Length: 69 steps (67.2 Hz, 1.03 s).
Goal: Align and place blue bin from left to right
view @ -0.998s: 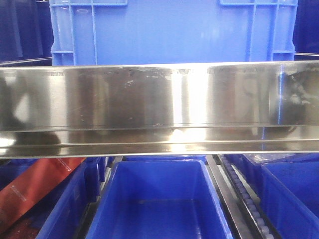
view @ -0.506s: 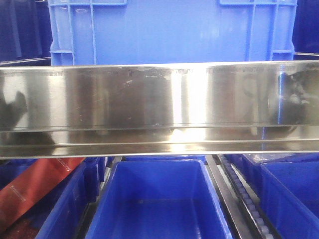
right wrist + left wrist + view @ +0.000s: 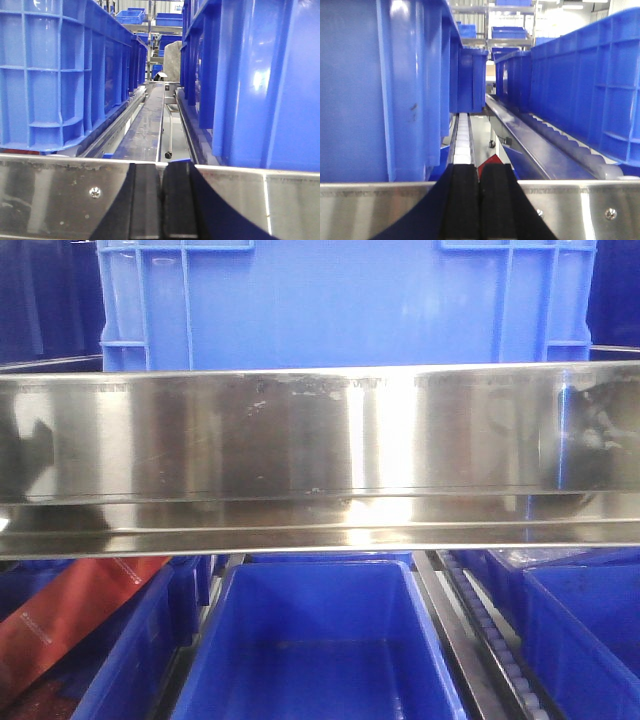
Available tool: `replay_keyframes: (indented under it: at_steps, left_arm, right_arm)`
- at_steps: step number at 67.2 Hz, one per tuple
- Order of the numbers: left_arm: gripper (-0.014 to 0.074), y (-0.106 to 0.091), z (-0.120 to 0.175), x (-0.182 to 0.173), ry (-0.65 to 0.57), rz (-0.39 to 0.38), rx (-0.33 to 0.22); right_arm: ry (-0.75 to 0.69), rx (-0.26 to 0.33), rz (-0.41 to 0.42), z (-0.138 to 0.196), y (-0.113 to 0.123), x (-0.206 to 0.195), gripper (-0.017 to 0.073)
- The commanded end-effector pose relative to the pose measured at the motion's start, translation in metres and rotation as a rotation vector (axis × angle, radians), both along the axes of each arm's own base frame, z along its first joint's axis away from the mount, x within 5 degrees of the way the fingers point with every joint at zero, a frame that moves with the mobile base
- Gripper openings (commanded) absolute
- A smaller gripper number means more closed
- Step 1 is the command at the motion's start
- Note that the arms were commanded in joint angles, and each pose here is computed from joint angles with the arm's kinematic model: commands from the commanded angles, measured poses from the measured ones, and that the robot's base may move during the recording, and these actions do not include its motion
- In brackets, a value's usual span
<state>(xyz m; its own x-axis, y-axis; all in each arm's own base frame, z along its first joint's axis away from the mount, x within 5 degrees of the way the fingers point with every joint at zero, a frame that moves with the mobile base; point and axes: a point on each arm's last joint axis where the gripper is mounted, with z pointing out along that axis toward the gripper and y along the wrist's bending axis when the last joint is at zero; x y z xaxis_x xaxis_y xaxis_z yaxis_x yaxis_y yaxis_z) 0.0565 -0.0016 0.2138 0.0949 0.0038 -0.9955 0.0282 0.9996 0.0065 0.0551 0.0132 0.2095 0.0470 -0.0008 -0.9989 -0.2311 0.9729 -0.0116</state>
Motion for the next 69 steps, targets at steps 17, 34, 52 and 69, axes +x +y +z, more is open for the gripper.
replay_keyframes:
  at_steps: [17, 34, 52, 69]
  left_arm:
    - [-0.0111, 0.0002, 0.0030, -0.0008, -0.032, 0.003, 0.000]
    - [-0.0111, 0.0002, 0.0030, -0.0008, -0.032, 0.003, 0.000]
    - [-0.0111, 0.0002, 0.0030, -0.0008, -0.032, 0.003, 0.000]
    - [-0.0111, 0.0003, 0.0030, -0.0008, -0.032, 0.005, 0.000]
  right_arm:
    - [-0.024, 0.014, 0.000, 0.0023, -0.0001, -0.0004, -0.0085]
    - [-0.024, 0.014, 0.000, 0.0023, -0.0001, -0.0004, -0.0085]
    - [-0.024, 0.014, 0.000, 0.0023, -0.0001, -0.0004, -0.0085]
    - [-0.024, 0.014, 0.000, 0.0023, -0.0001, -0.0004, -0.0085]
